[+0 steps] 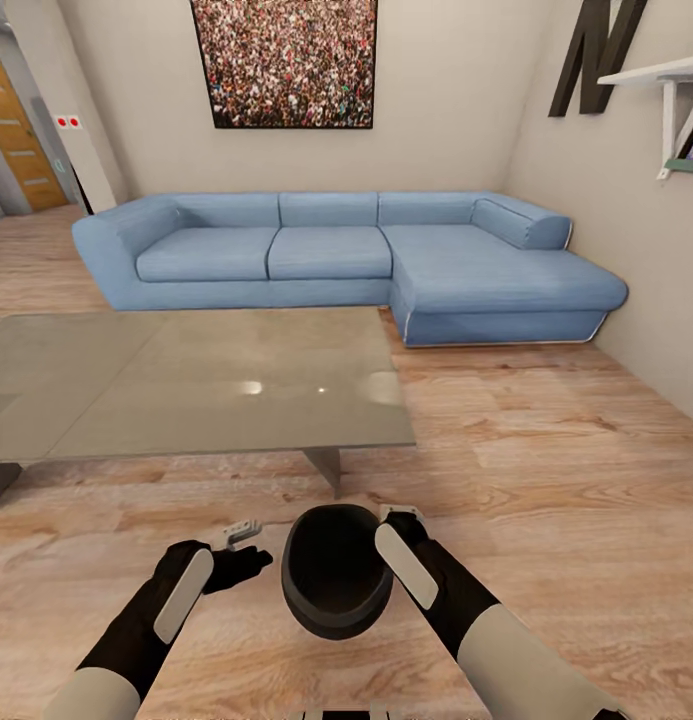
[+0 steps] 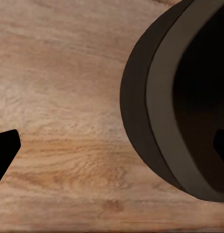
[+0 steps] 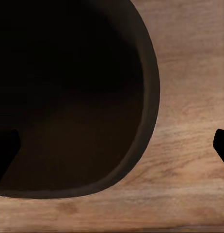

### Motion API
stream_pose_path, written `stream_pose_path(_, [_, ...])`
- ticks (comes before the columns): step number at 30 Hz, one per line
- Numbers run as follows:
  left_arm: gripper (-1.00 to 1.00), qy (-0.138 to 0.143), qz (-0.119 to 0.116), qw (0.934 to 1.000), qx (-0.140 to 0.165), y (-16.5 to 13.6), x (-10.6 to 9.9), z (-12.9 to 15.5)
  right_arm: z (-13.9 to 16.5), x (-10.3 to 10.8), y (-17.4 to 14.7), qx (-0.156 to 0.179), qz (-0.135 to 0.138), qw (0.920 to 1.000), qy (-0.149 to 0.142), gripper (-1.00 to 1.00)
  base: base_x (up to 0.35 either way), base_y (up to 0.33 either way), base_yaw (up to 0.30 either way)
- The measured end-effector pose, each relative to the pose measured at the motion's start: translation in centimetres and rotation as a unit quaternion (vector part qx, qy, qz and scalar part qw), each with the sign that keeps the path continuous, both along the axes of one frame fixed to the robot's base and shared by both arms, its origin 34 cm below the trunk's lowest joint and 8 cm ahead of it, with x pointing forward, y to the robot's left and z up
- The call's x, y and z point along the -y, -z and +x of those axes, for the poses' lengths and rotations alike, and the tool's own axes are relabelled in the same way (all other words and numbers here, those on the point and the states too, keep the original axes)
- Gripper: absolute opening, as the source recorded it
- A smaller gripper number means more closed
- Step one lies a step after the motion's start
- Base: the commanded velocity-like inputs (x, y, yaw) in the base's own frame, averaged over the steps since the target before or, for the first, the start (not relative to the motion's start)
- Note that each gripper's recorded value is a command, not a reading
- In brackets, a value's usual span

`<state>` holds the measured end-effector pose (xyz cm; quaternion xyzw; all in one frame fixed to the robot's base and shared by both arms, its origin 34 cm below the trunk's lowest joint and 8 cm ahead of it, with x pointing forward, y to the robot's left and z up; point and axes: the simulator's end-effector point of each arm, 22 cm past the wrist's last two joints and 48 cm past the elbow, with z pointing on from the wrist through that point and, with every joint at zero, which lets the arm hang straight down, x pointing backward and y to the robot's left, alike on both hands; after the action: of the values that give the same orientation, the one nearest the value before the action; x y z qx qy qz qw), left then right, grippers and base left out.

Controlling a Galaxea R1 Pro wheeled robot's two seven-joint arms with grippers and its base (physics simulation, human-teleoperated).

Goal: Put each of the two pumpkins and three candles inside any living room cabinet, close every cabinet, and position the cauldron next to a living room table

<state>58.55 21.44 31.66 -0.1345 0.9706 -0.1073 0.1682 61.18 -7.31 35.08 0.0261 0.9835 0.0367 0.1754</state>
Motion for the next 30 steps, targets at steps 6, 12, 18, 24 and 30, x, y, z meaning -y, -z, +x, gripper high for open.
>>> stream_pose_path(6, [1.0, 0.0, 0.001, 1.0, -0.001, -1.3, -0.1, 0.3, 0.4, 0.0, -1.4, 0.001, -0.001, 1.0, 0.0, 1.0, -0.199, 0.025, 0.0])
stream_pose_path(12, [1.0, 0.0, 0.002, 1.0, -0.001, -2.6, -0.1, 0.6, 0.5, 0.0, -2.6, -0.006, 0.004, 1.0, 0.003, 1.0, -0.206, 0.004, 0.0])
stream_pose_path(18, [1.0, 0.0, 0.003, 1.0, -0.001, -3.9, -0.2, 1.0, 0.1, -0.9, -3.9, -0.026, 0.037, 0.9989, 0.011, 1.0, -0.149, 0.015, 0.0])
stream_pose_path(24, [1.0, 0.0, 0.004, 1.0, -0.001, -5.2, -0.3, 1.3, 2.0, 1.3, -7.0, 0.0, 0.041, 0.9991, 0.011, 1.0, -0.126, 0.033, 0.0])
stream_pose_path(30, [1.0, -0.011, 0.032, 0.9993, -0.014, -5.6, -1.5, 0.3, 2.9, 4.8, -8.1, 0.009, 0.021, 0.9995, 0.022, 1.0, -0.157, 0.002, 0.0])
